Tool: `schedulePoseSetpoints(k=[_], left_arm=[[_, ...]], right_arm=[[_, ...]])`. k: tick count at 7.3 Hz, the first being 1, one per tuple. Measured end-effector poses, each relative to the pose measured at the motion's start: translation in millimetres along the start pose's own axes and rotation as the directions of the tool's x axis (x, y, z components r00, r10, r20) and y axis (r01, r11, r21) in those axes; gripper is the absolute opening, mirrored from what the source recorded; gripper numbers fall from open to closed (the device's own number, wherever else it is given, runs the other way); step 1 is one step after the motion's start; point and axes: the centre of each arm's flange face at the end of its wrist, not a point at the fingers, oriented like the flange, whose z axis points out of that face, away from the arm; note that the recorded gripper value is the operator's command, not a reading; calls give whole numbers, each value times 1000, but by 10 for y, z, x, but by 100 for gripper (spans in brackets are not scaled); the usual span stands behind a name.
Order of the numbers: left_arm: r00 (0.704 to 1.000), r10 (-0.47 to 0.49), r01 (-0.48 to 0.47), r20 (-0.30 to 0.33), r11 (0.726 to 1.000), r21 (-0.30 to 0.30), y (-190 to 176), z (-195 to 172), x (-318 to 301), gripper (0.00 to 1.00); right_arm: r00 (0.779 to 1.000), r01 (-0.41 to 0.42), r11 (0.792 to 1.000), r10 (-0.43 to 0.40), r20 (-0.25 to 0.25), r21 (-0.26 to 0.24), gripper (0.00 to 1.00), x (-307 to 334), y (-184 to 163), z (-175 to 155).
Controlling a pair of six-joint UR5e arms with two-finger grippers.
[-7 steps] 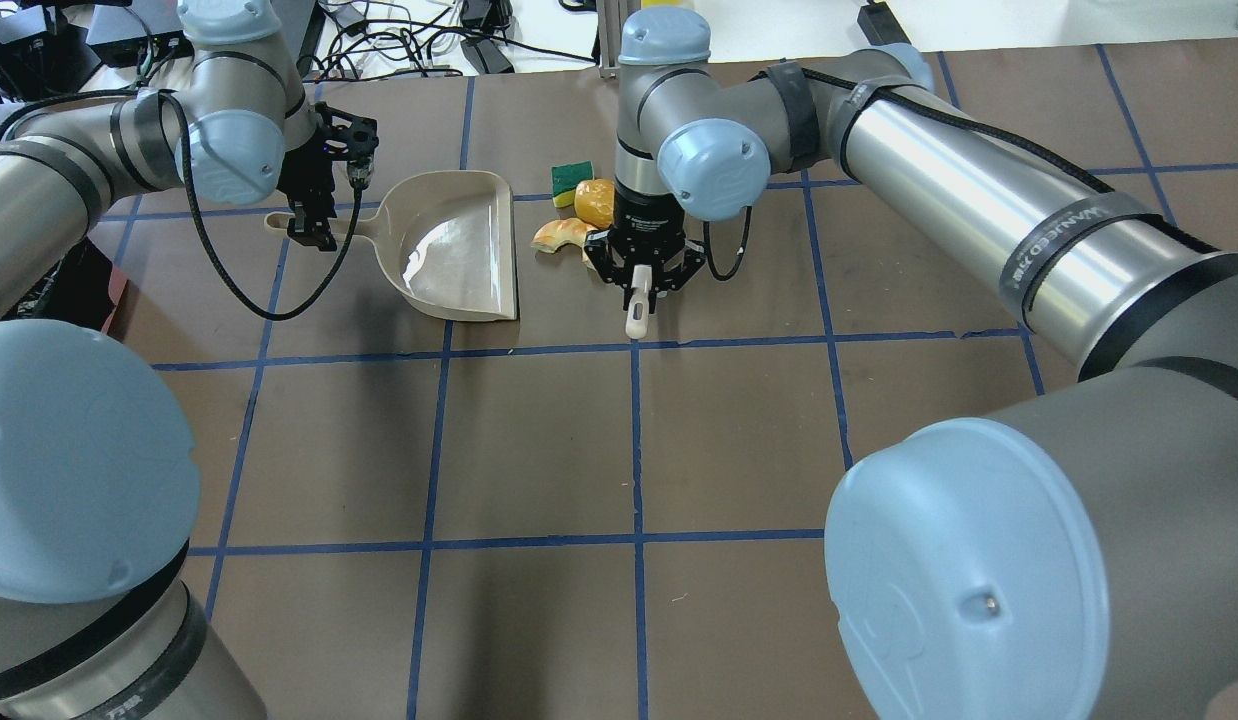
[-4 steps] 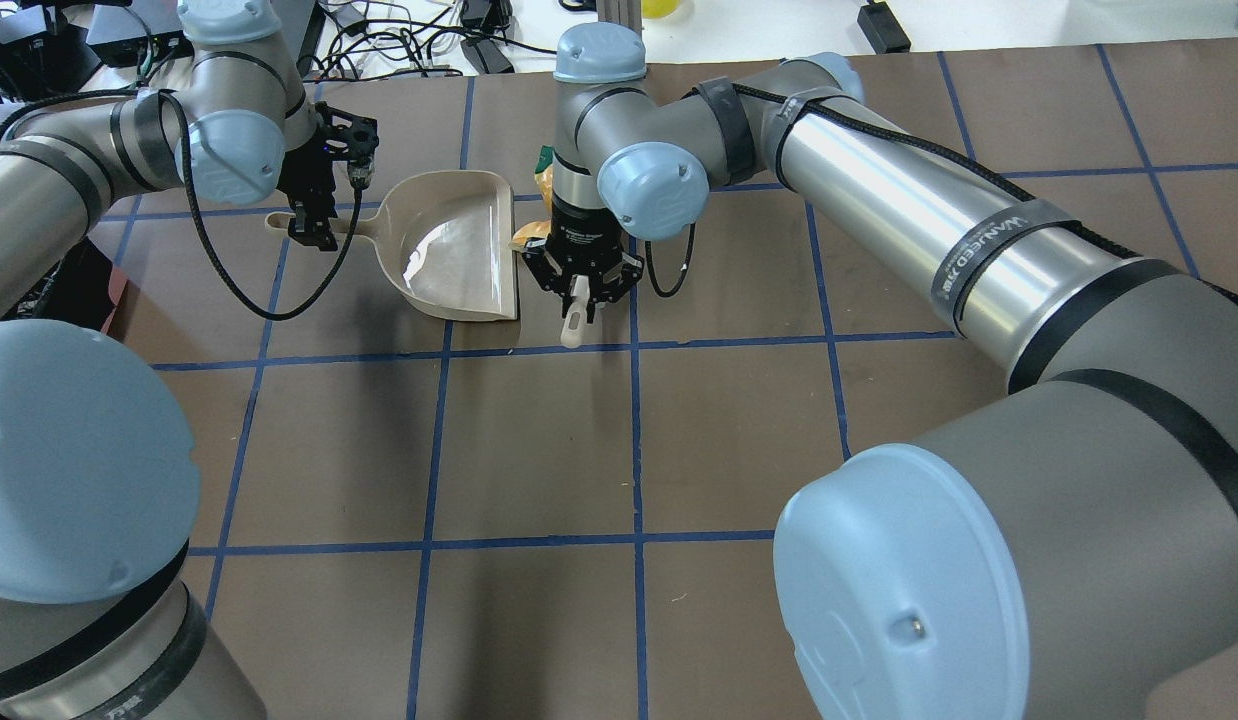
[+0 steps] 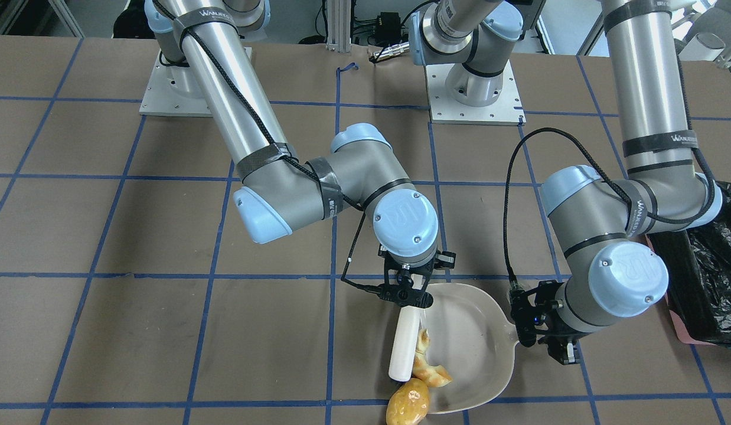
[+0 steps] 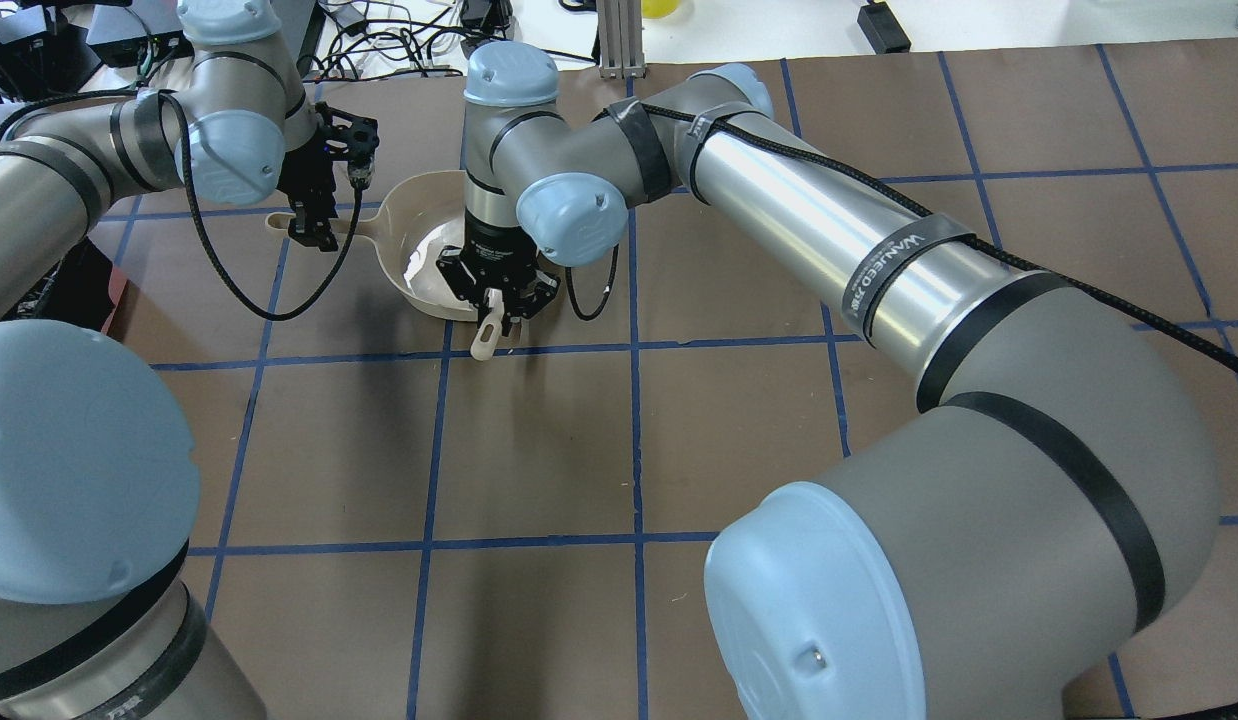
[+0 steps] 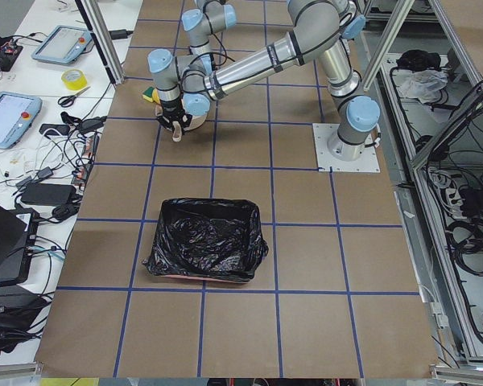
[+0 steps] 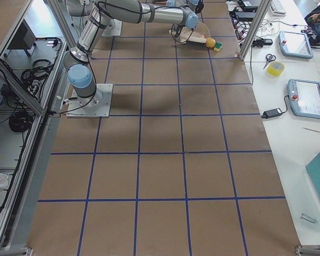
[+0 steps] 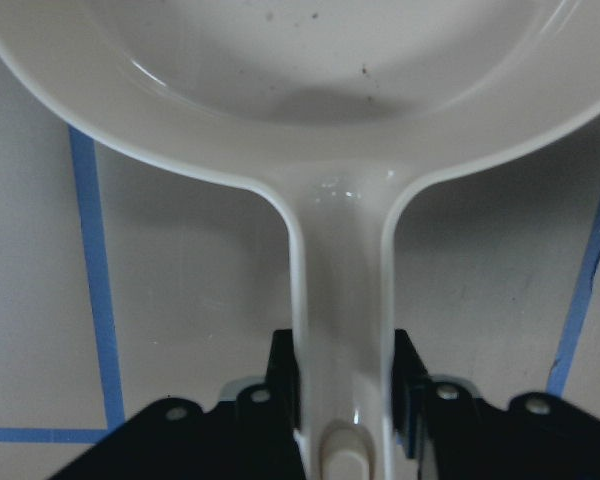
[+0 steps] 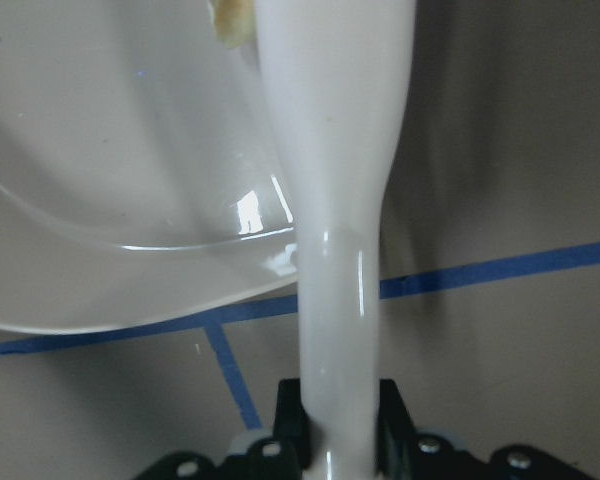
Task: Sweep and dump trash into bin
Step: 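Sweep the pale food piece into the dustpan with the right gripper's brush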
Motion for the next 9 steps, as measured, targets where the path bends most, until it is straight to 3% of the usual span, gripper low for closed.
schedulePoseSetpoints(k=[3,5,7,9], left_arm=[[1000,-1,1,0,1000,2,1,1,1,11],[1000,-1,1,1,1000,3,2,-2,0,11],[1000,-3,3,2,1000,4,2,-4,-1,11],[999,-40,40,6,999,0,9,-21,-15,11]], right_arm=[[999,-21,1000,21,40,-1,0,-322,397,41],[999,-25,1000,24,44,15,0,-316,534,-231],[1000,10,998,-11,16,61,0,-128,390,-509],[990,135,985,-130,-48,111,0,284,-111,-729]])
